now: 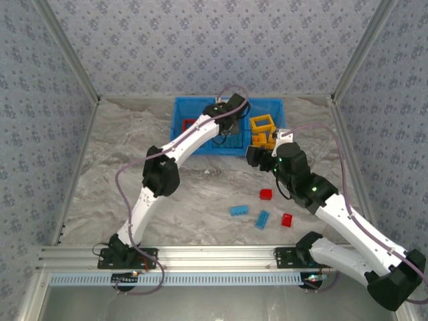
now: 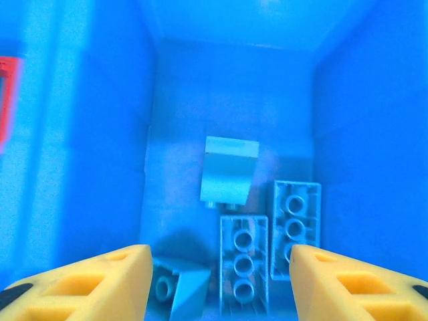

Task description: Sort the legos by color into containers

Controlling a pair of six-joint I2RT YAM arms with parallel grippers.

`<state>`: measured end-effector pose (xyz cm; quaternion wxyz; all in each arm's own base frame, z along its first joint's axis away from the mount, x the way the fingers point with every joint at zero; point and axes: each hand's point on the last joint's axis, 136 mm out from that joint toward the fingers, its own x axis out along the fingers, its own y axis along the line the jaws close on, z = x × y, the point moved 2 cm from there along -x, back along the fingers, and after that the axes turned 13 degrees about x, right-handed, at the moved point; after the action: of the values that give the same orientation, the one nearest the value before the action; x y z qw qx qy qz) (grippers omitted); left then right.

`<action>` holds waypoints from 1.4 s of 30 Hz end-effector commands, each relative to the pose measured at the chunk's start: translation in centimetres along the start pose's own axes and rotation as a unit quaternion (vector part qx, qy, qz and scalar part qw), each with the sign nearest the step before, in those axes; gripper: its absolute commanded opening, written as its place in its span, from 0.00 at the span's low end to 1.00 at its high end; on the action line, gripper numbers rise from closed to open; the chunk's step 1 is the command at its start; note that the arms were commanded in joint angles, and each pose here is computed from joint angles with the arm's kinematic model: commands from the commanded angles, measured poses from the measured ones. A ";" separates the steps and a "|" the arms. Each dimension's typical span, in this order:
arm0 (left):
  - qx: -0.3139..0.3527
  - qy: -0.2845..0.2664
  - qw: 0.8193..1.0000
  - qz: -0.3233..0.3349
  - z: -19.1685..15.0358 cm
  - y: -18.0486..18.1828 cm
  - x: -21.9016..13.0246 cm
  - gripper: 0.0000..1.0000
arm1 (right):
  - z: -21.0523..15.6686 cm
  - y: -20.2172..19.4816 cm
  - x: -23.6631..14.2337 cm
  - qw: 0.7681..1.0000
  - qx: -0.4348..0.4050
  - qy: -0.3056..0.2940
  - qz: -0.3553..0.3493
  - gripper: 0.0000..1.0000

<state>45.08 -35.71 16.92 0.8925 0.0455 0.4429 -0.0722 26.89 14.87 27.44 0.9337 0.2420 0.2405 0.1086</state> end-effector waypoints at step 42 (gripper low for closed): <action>0.087 -0.104 0.955 -0.265 -19.5 8.1 -25.2 0.62 | -22.3 -3.1 -1.2 0.825 -0.328 0.446 -0.109 0.81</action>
<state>16.46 -23.68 24.42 0.8680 0.0114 0.3483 -0.3538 15.37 20.48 9.34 0.7784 -0.1196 0.5973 0.1517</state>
